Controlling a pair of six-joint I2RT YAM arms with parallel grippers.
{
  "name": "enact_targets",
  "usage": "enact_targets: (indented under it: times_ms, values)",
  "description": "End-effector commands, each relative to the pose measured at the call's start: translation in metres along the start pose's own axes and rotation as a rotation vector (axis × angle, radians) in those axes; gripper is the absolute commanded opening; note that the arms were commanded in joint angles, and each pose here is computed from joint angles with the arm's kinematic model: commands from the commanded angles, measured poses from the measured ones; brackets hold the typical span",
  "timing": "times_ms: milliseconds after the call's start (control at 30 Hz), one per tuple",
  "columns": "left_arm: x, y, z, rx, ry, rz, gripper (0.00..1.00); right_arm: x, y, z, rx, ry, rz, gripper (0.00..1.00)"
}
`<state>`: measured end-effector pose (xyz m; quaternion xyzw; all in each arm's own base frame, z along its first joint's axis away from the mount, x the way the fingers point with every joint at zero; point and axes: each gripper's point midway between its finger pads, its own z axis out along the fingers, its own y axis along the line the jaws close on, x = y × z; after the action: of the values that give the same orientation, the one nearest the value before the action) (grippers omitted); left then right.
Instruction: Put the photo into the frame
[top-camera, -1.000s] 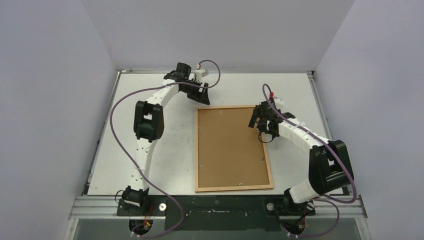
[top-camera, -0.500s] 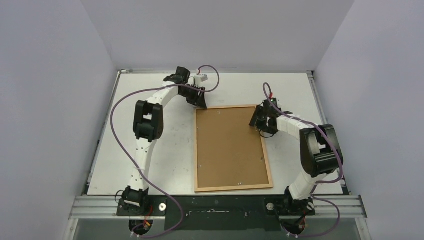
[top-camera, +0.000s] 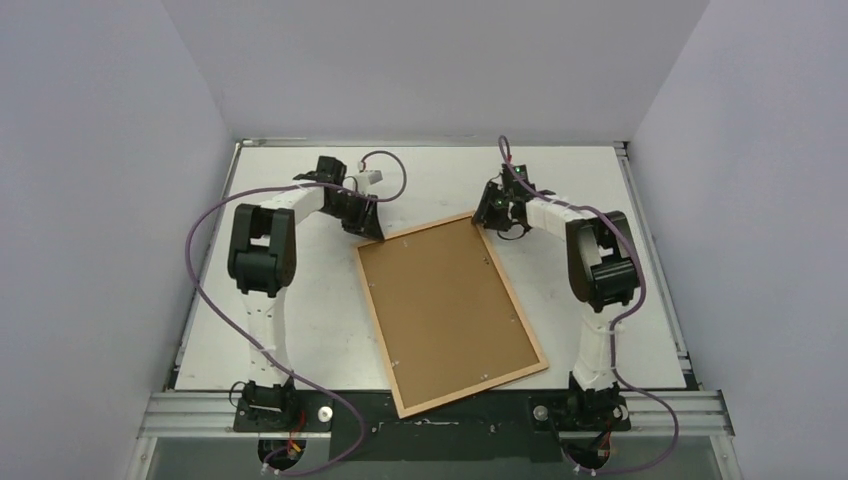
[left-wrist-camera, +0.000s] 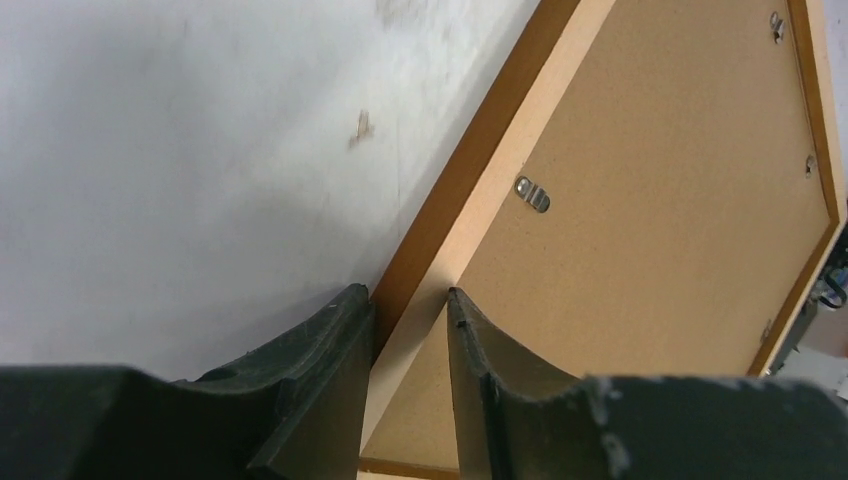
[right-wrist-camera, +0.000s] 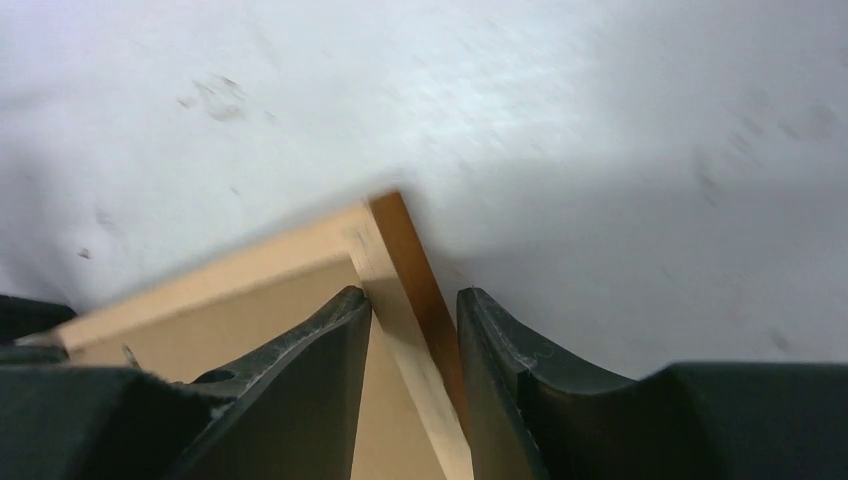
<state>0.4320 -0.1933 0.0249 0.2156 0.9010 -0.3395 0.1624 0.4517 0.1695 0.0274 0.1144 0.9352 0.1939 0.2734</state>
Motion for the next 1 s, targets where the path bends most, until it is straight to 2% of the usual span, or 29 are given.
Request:
enact_targets:
  times_ms: [0, 200, 300, 433, 567, 700, 800, 967]
  values:
    - [0.037, 0.013, -0.033, -0.034, -0.009, -0.091, 0.3, -0.024, 0.061, 0.026, -0.129, -0.018, -0.101, 0.37]
    - [0.081, 0.026, -0.057, -0.051, -0.016, -0.195, 0.29, -0.037, 0.148, 0.07, -0.254, 0.007, -0.215, 0.32]
    - [0.087, 0.034, -0.067, -0.069, -0.042, -0.228, 0.28, -0.038, 0.185, 0.082, -0.32, 0.002, -0.24, 0.32]
    - [0.09, 0.037, -0.079, -0.079, -0.067, -0.259, 0.27, -0.04, 0.229, 0.086, -0.447, -0.031, -0.248, 0.41]
    - [0.101, 0.024, -0.085, -0.048, -0.066, -0.276, 0.27, -0.041, 0.269, 0.066, -0.57, -0.065, -0.263, 0.55]
    - [0.118, 0.002, -0.083, 0.019, -0.057, -0.316, 0.27, -0.062, 0.283, 0.021, -0.58, -0.203, -0.303, 0.71]
    - [0.127, -0.011, -0.084, 0.059, -0.049, -0.34, 0.27, -0.077, 0.276, -0.022, -0.615, -0.305, -0.277, 0.75]
    - [0.134, -0.018, -0.085, 0.072, -0.05, -0.34, 0.27, -0.033, 0.278, -0.053, -0.678, -0.238, -0.315, 0.75]
